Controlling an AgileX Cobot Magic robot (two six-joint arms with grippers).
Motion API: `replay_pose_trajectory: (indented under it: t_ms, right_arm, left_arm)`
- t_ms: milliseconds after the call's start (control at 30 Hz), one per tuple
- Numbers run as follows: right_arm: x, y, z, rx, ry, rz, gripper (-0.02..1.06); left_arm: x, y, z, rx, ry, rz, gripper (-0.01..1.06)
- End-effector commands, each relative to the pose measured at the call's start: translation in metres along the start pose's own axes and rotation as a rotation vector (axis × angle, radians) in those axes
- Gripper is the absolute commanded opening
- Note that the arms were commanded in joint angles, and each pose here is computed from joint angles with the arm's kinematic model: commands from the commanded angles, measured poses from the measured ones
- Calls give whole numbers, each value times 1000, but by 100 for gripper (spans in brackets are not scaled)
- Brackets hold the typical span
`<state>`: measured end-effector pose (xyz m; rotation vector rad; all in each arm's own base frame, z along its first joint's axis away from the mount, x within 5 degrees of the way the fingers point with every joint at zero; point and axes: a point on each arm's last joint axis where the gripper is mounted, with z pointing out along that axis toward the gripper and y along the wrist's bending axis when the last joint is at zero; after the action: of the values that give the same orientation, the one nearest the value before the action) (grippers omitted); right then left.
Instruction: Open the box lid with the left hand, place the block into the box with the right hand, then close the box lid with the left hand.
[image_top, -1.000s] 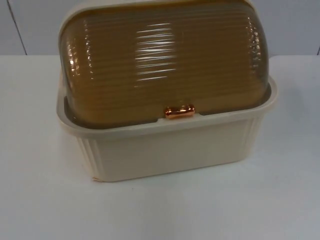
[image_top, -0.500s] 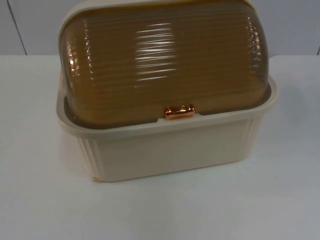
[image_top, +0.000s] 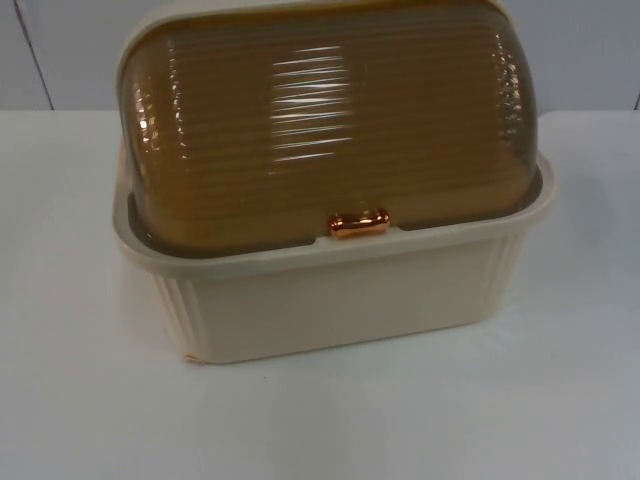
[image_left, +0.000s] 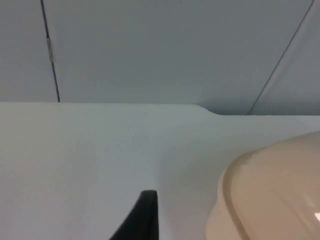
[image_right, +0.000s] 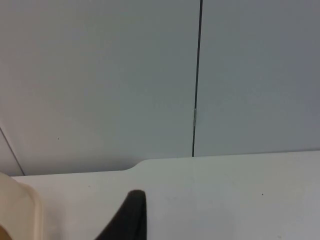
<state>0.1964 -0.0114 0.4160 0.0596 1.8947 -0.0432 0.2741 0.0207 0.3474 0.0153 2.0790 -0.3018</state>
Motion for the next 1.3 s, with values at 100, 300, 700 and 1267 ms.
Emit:
replay_pose_trajectory:
  t_ms: [100,300,700,1267]
  right_arm:
    - [-2,0,-3,0,-18,0,104]
    - [-2,0,-3,1,-18,-1,104]
    - [-18,0,-22,-2,-202,0,104]
    - [36,-1,8,10,263,44,104]
  left_arm:
    - [0,0,-2,3,0,-32,102]
    - [-2,-1,-4,0,-13,-28,102]
    - [-4,-2,-6,-3,-39,-23,102]
    - [-17,-25,-58,2,-185,178,102]
